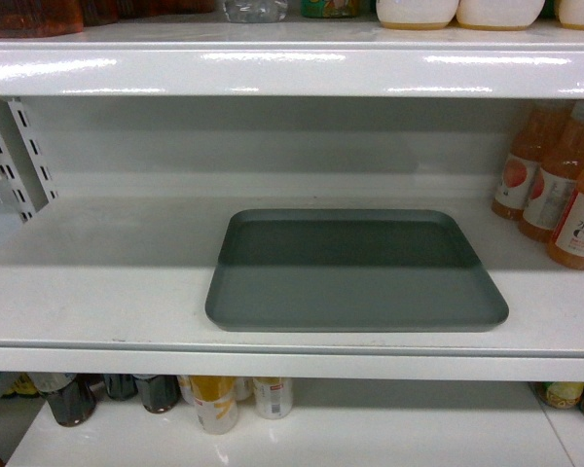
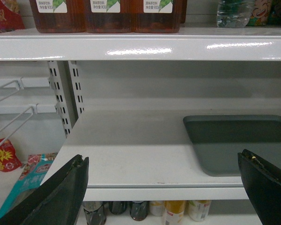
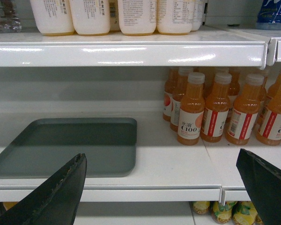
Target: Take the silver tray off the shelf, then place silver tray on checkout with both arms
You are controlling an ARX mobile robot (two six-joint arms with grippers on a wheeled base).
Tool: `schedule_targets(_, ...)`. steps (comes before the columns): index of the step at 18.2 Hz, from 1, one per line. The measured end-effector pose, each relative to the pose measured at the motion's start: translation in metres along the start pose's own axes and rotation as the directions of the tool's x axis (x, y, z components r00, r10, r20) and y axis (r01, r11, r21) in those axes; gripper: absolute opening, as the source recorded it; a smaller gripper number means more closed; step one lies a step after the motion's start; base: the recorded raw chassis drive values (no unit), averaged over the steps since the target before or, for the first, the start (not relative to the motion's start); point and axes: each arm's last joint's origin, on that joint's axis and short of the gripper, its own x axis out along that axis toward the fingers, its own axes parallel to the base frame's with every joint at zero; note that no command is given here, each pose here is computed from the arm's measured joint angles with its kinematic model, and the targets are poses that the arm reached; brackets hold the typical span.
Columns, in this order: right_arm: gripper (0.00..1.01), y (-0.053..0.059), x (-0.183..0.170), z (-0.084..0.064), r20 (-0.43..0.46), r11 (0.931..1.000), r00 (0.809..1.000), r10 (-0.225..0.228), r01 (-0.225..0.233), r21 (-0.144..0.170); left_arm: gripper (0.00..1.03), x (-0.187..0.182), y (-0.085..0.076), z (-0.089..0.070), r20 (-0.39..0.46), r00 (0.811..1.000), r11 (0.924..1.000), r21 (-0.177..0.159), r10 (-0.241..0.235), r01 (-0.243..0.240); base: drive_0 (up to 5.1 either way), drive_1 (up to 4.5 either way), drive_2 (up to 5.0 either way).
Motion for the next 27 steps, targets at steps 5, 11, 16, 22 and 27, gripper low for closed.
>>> schedule_targets(5,0.98,0.0000,0.0000,0.0000,0.000,1.0000,1.000,0.000,0.000,0.000,0.98,0.0000,0.0000,0.0000,0.000,1.000,1.0000,0.000,0.000,0.000,0.0,0.00,0.0)
schedule_targets(11,0.98,0.0000,0.0000,0.0000,0.000,1.0000,1.000,0.000,0.000,0.000,0.98,0.0000,0.0000,0.0000,0.000,1.000,1.0000,0.000,0.000,0.000,0.0,0.00,0.0)
schedule_targets(16,0.98,0.0000,0.0000,0.0000,0.000,1.0000,1.000,0.000,0.000,0.000,0.98,0.0000,0.0000,0.0000,0.000,1.000,1.0000,0.000,0.000,0.000,0.0,0.00,0.0)
schedule_targets(22,0.98,0.0000,0.0000,0.0000,0.000,1.0000,1.000,0.000,0.000,0.000,0.98,0.0000,0.0000,0.0000,0.000,1.000,1.0000,0.000,0.000,0.000,0.0,0.00,0.0)
schedule_targets(27,0.98,0.0000,0.0000,0.0000,0.000,1.0000,1.000,0.000,0.000,0.000,0.98,0.0000,0.0000,0.0000,0.000,1.000,1.0000,0.000,0.000,0.000,0.0,0.00,0.0)
